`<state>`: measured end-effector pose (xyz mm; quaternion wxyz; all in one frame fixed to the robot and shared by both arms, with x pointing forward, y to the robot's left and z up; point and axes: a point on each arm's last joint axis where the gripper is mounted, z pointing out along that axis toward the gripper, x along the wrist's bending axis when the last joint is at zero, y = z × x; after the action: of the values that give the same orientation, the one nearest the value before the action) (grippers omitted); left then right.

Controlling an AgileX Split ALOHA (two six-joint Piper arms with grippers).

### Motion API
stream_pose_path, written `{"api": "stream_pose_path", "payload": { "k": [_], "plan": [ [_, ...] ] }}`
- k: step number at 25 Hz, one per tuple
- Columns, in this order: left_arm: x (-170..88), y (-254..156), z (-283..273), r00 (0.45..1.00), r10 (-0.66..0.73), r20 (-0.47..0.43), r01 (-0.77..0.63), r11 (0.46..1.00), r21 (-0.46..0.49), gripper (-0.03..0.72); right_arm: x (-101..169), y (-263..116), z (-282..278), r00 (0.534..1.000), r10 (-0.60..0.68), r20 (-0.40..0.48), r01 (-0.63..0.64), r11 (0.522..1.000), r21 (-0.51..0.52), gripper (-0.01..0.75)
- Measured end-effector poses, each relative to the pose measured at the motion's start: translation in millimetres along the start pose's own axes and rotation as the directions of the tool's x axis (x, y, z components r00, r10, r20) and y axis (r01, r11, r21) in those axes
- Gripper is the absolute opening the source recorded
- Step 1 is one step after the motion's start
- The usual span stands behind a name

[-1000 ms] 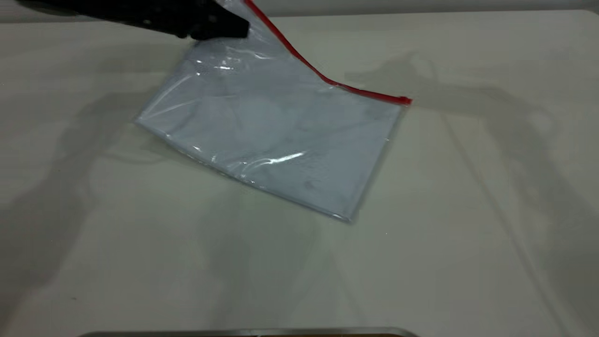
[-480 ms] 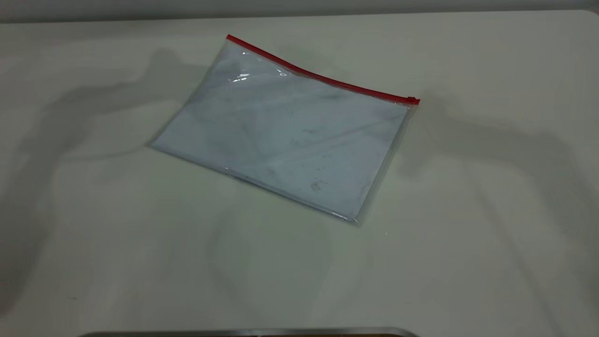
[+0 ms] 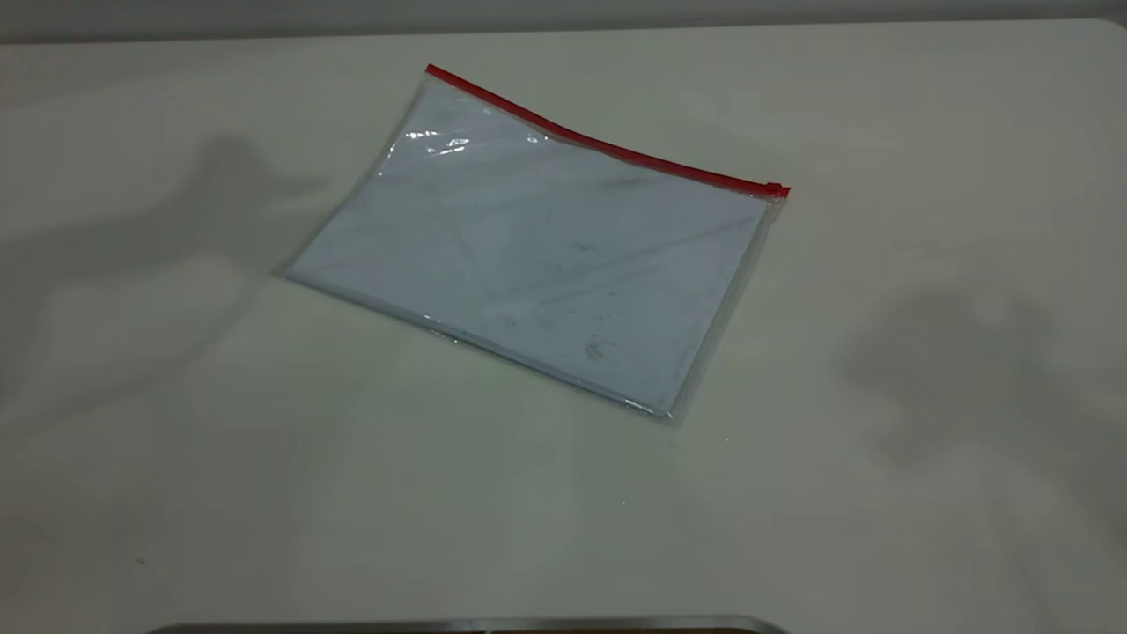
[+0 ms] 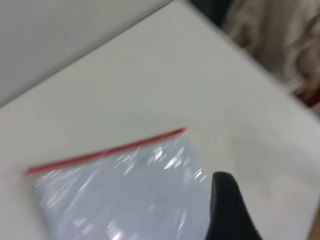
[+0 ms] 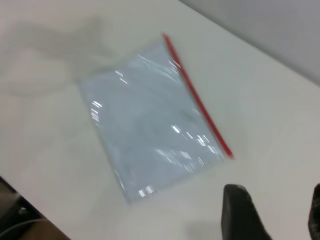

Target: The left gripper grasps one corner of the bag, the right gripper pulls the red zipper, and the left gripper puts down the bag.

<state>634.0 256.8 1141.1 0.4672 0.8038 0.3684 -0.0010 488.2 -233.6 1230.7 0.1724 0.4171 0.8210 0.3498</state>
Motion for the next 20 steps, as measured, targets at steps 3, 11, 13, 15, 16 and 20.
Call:
{"api": "stream_pose_path", "payload": {
  "k": [3, 11, 13, 15, 16, 20],
  "plan": [
    [-38.0, 8.0, -42.9, 0.987, 0.028, -0.160, -0.023, 0.999, 0.035, 0.488, 8.5, -30.3, -16.0, 0.995, 0.044, 0.084, -0.048, 0.998, 0.048, 0.372],
    [-119.7, -10.0, -133.0, 0.831, -0.009, -0.556, 0.036, 0.999, 0.036, 0.483, 39.9, -142.4, -20.2, 0.973, 0.147, 0.178, -0.181, 0.963, 0.198, 0.372],
    [-133.7, -23.6, -144.9, 0.789, -0.035, -0.614, 0.067, 0.997, 0.029, 0.483, 48.3, -171.1, -14.6, 0.967, 0.180, 0.179, -0.219, 0.948, 0.232, 0.372],
    [-147.4, -41.4, -152.4, 0.758, -0.054, -0.651, 0.094, 0.995, 0.027, 0.483, 56.8, -196.3, -12.5, 0.961, 0.208, 0.183, -0.249, 0.937, 0.244, 0.372],
    [-150.9, -51.1, -152.7, 0.748, -0.067, -0.660, 0.117, 0.993, 0.031, 0.483, 60.3, -208.7, -9.4, 0.958, 0.218, 0.184, -0.261, 0.931, 0.255, 0.371],
    [-166.5, -94.1, -148.4, 0.733, -0.118, -0.670, 0.196, 0.980, 0.043, 0.483, 71.7, -248.4, -1.8, 0.952, 0.233, 0.198, -0.275, 0.936, 0.220, 0.371]
  ]
}}
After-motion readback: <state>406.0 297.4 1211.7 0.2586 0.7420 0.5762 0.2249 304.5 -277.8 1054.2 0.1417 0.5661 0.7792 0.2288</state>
